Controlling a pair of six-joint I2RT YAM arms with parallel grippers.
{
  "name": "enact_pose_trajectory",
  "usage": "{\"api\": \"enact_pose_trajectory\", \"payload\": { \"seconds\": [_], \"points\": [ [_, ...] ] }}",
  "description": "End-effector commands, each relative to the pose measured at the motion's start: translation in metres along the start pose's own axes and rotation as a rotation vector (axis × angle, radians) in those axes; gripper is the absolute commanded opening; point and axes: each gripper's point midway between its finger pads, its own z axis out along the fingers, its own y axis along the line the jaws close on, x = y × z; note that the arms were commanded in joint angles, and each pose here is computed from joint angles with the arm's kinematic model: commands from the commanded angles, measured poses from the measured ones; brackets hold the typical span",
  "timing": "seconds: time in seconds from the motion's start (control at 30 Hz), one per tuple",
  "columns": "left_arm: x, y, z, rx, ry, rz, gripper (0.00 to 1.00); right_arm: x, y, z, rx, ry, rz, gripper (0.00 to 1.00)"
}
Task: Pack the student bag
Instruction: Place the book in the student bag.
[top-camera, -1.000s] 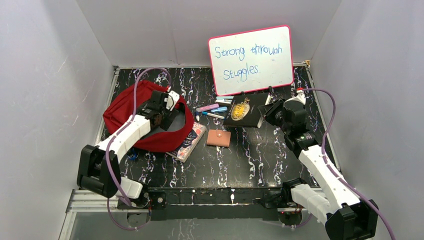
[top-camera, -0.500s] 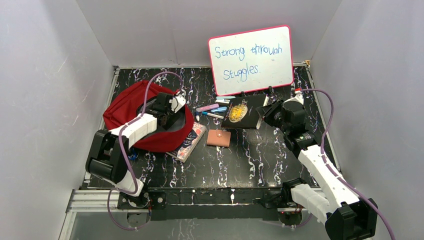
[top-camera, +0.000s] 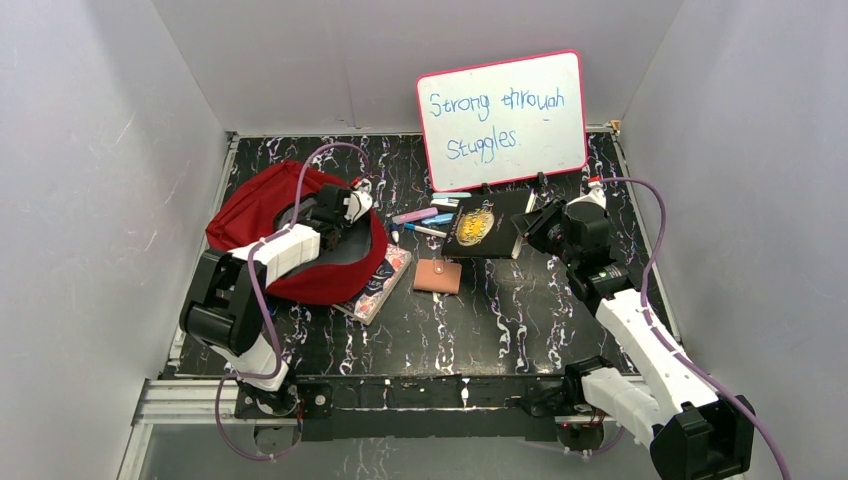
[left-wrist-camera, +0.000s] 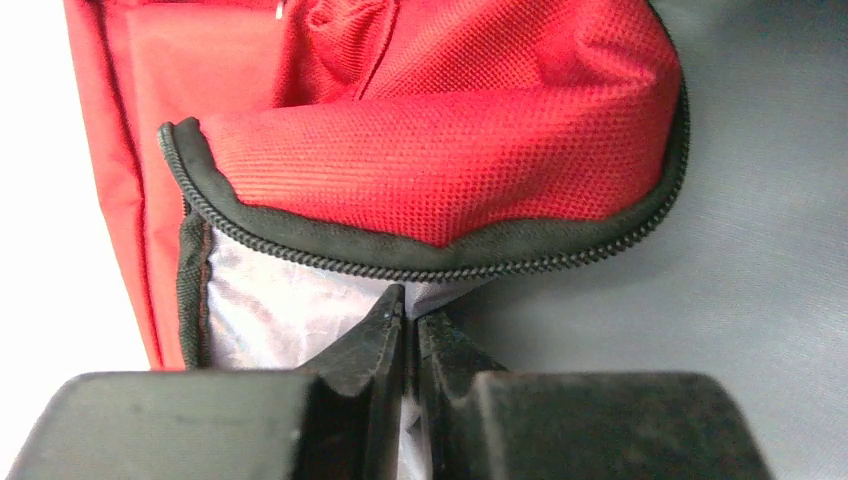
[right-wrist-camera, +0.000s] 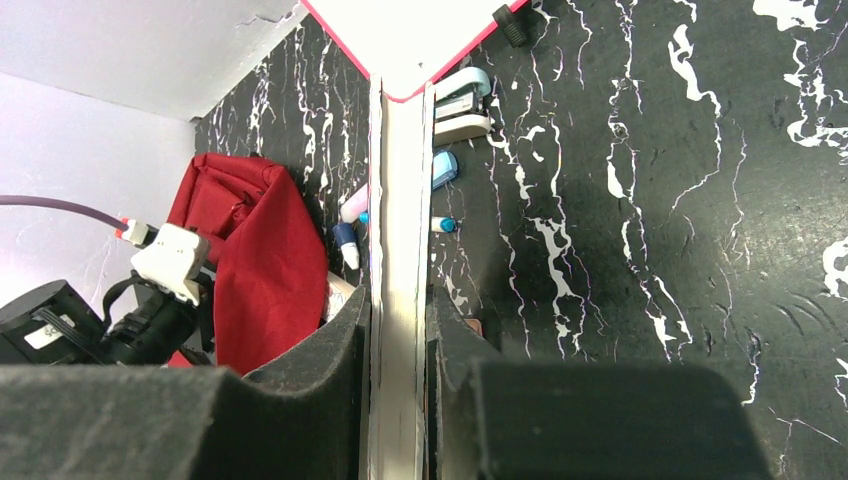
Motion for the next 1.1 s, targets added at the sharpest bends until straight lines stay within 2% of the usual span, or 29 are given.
{"api": "enact_pose_trajectory", "payload": {
  "seconds": [0.0,0.13,0.4,0.73,0.9,1.07],
  "points": [
    [-0.024,0.042,-0.021,-0.129,-0.046,-0.103,0.02,-0.042,0.050,-0.012,-0.174,-0.132,0.044,0.00],
    [-0.033,0.075,-0.043,-0.242,-0.060,-0.210,0.00,-0.048,0.061,-0.016,-0.203,-0.138,0.046,0.00],
    [-0.050,0.113,-0.084,-0.293,-0.050,-0.386,0.00,-0.059,0.109,-0.033,-0.367,-0.098,0.117,0.00],
    [-0.054,0.116,-0.093,-0.244,0.050,-0.453,0.00,-0.072,0.160,-0.057,-0.561,-0.050,0.284,0.00],
    [-0.051,0.104,-0.094,-0.191,0.118,-0.501,0.00,-0.059,0.182,-0.050,-0.607,0.019,0.358,0.00],
    [-0.047,0.097,-0.100,-0.160,0.158,-0.562,0.00,-0.029,0.214,-0.041,-0.625,0.061,0.364,0.00]
  ]
}}
